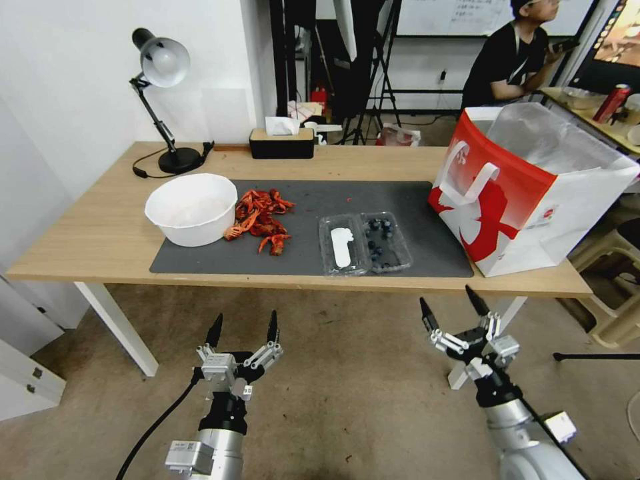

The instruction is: Close the takeout container lid, then place the container into the takeout bag.

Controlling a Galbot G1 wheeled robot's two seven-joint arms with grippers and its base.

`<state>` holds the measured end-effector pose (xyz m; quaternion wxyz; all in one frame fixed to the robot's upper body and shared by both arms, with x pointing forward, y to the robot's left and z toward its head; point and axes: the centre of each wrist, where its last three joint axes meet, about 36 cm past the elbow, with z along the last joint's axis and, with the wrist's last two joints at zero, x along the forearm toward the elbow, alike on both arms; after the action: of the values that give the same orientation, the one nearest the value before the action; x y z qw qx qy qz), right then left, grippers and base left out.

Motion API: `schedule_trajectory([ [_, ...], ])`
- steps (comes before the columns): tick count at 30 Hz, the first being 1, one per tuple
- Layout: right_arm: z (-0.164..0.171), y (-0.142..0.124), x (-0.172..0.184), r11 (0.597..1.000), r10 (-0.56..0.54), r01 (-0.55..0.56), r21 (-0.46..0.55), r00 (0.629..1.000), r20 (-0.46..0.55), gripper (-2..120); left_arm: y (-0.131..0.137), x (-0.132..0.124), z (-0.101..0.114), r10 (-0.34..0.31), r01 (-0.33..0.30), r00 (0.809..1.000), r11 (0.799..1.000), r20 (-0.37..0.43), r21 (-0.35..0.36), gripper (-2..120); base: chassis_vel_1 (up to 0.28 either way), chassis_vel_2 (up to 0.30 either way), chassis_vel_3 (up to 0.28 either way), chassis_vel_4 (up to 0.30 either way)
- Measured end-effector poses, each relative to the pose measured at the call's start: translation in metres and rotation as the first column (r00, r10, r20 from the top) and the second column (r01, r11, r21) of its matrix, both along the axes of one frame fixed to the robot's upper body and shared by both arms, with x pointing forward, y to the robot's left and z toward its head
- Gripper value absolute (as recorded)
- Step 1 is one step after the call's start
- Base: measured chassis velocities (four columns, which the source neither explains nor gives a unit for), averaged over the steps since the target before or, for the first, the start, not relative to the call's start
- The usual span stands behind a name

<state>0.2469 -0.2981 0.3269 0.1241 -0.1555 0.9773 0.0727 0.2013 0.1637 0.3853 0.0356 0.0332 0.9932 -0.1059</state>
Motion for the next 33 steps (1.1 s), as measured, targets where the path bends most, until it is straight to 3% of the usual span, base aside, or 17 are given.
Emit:
schedule_trajectory([
  [8,-0.006,0.006,-0.014,0.999,-0.032,0.032,0.007,0.999,-0.036,100,-0.004,-0.002,-0.003,-0.007,0.007,1.000,1.000,-0.008,-0.006,100,0.000,0.000,0.000,0.000],
  [11,-0.006,0.007,-0.015,0.999,-0.034,0.035,0.006,0.999,-0.042,100,-0.007,-0.002,-0.003,-0.009,0.008,1.000,0.999,-0.010,-0.040,100,0.000,0.000,0.000,0.000],
  [14,-0.005,0.007,-0.009,1.000,-0.019,0.019,-0.002,0.999,-0.044,100,-0.016,0.002,0.006,0.001,-0.003,1.000,0.986,-0.011,-0.165,100,0.000,0.000,0.000,0.000],
  [15,-0.005,0.007,-0.009,1.000,-0.019,0.019,-0.002,0.999,-0.044,100,-0.016,0.002,0.006,0.001,-0.003,1.000,0.986,-0.011,-0.165,100,0.000,0.000,0.000,0.000],
  [16,-0.004,0.006,-0.009,1.000,-0.016,0.016,-0.005,0.999,-0.044,100,-0.019,0.005,0.010,0.005,-0.008,1.000,0.978,-0.015,-0.208,100,0.000,0.000,0.000,0.000],
  [18,-0.002,0.005,-0.009,1.000,-0.010,0.010,-0.012,0.999,-0.043,100,-0.029,0.017,0.026,-0.005,-0.003,1.000,0.934,-0.021,-0.357,100,0.000,0.000,0.000,0.000],
  [19,-0.002,0.005,-0.009,1.000,-0.010,0.010,-0.012,0.999,-0.043,100,-0.029,0.017,0.026,-0.005,-0.003,1.000,0.934,-0.021,-0.357,100,0.000,0.000,0.000,0.000],
  [21,0.000,0.003,-0.012,1.000,-0.009,0.008,-0.023,0.999,-0.045,100,-0.036,0.026,0.039,-0.047,0.026,0.998,0.873,-0.030,-0.487,100,0.000,0.000,0.000,0.000],
  [22,0.000,0.003,-0.012,1.000,-0.009,0.008,-0.023,0.999,-0.045,100,-0.036,0.026,0.039,-0.047,0.026,0.998,0.873,-0.030,-0.487,100,0.000,0.000,0.000,0.000],
  [24,0.001,0.002,-0.017,0.999,-0.009,0.008,-0.032,0.999,-0.050,100,-0.044,0.031,0.054,-0.115,0.047,0.991,0.793,-0.074,-0.608,100,0.000,0.000,0.000,0.000],
  [25,0.001,0.002,-0.018,0.999,-0.010,0.009,-0.035,0.999,-0.051,100,-0.046,0.033,0.057,-0.129,0.045,0.988,0.774,-0.089,-0.631,100,0.000,0.000,0.000,0.000],
  [26,0.001,0.002,-0.018,0.999,-0.010,0.009,-0.035,0.999,-0.051,100,-0.046,0.033,0.057,-0.129,0.045,0.988,0.774,-0.089,-0.631,100,0.000,0.000,0.000,0.000],
  [27,0.002,0.001,-0.020,0.999,-0.013,0.011,-0.041,0.999,-0.053,100,-0.053,0.037,0.063,-0.168,0.042,0.979,0.728,-0.119,-0.684,100,0.000,0.000,0.000,0.000],
  [28,0.002,0.000,-0.021,0.999,-0.015,0.013,-0.044,0.998,-0.054,100,-0.058,0.041,0.066,-0.189,0.045,0.974,0.706,-0.127,-0.706,100,0.000,0.000,0.000,0.000],
  [29,0.002,0.000,-0.022,0.999,-0.018,0.015,-0.046,0.998,-0.055,100,-0.062,0.046,0.068,-0.206,0.050,0.970,0.690,-0.130,-0.722,100,0.000,0.000,0.000,0.000],
  [30,0.002,0.000,-0.022,0.999,-0.018,0.015,-0.046,0.998,-0.055,100,-0.062,0.046,0.068,-0.206,0.050,0.970,0.690,-0.130,-0.722,100,0.000,0.000,0.000,0.000],
  [33,0.004,-0.001,-0.026,0.998,-0.025,0.022,-0.052,0.998,-0.056,100,-0.076,0.060,0.069,-0.268,0.094,0.957,0.656,-0.114,-0.749,100,0.000,0.000,0.000,0.000],
])
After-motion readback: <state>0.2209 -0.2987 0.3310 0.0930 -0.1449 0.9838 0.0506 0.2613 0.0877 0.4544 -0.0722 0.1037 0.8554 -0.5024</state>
